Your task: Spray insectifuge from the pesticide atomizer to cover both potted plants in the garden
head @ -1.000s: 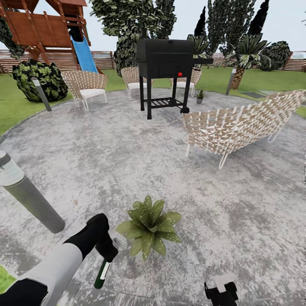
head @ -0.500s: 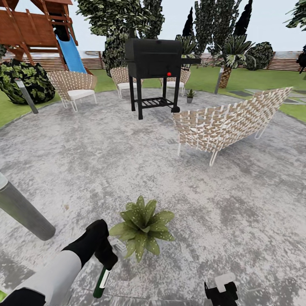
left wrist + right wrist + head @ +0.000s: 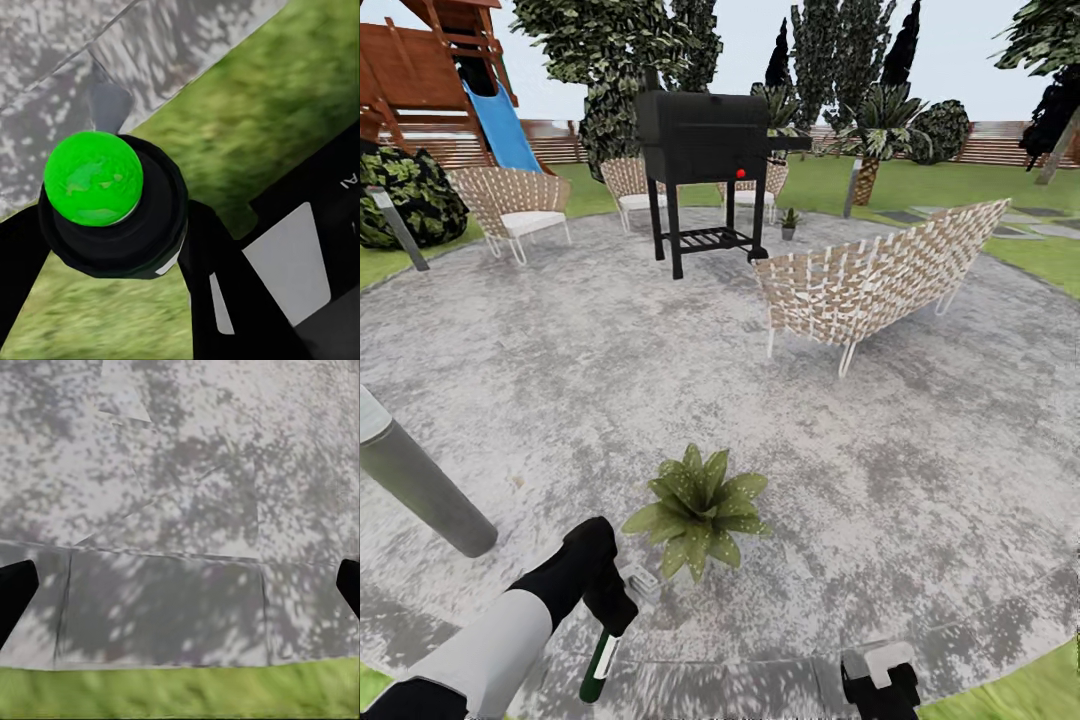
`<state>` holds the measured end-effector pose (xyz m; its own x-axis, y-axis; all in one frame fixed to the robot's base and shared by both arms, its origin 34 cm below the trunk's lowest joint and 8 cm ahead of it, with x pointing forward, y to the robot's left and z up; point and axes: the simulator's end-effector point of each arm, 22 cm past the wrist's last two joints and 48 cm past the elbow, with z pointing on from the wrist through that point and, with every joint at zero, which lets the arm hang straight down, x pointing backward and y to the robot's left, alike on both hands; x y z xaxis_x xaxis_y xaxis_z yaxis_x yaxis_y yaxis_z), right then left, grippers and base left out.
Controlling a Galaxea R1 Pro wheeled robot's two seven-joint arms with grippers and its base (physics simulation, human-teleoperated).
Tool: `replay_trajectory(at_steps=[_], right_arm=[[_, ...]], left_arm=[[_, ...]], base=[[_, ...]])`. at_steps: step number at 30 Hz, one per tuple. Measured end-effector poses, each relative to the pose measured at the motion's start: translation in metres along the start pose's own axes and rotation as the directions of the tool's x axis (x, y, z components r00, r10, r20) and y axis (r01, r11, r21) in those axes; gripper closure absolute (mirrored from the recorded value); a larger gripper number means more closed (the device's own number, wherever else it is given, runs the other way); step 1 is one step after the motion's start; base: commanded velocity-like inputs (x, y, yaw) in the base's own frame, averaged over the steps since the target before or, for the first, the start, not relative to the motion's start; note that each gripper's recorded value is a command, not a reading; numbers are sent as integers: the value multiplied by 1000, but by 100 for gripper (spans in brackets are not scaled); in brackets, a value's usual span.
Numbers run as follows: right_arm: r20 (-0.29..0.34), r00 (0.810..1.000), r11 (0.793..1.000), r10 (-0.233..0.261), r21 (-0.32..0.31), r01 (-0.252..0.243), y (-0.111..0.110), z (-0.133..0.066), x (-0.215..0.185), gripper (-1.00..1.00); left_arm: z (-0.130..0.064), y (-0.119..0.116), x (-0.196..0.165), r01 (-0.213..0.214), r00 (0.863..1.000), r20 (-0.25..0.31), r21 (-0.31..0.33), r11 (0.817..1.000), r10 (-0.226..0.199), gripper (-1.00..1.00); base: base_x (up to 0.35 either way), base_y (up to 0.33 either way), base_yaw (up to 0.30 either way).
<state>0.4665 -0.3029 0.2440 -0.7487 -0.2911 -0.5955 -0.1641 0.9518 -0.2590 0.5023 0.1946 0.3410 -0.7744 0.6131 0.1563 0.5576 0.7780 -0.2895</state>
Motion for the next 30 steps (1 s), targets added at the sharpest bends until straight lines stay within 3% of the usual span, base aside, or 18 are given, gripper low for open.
replay_trajectory(at_steps=[7, 13, 21, 26, 28, 30], right_arm=[[1, 1000, 1000, -1, 0, 1, 0, 0, 0, -100], [0, 1000, 1000, -1, 0, 1, 0, 0, 0, -100], [-1, 1000, 1000, -1, -1, 1, 1, 0, 0, -100], [-1, 1000, 1000, -1, -1, 1, 0, 0, 0, -100], [-1, 1000, 1000, -1, 0, 1, 0, 0, 0, -100], [0, 1000, 1000, -1, 1, 1, -1, 0, 0, -100]], left_arm=[[-2, 0, -2, -1, 1000, 4, -1, 1000, 1, 100], [-36, 17, -32, 1, 999, 54, -41, 999, 1, 100], [-31, 32, -14, 16, 999, 29, -53, 998, -15, 100], [-43, 32, -28, 14, 998, 54, -62, 998, -10, 100], [-61, 37, -44, 9, 997, 83, -80, 997, -2, 100], [-61, 41, -42, 13, 997, 79, -82, 997, -7, 100]], base=[[53, 186, -218], [1, 4, -9], [0, 0, 0], [0, 0, 0], [0, 0, 0], [0, 0, 0]])
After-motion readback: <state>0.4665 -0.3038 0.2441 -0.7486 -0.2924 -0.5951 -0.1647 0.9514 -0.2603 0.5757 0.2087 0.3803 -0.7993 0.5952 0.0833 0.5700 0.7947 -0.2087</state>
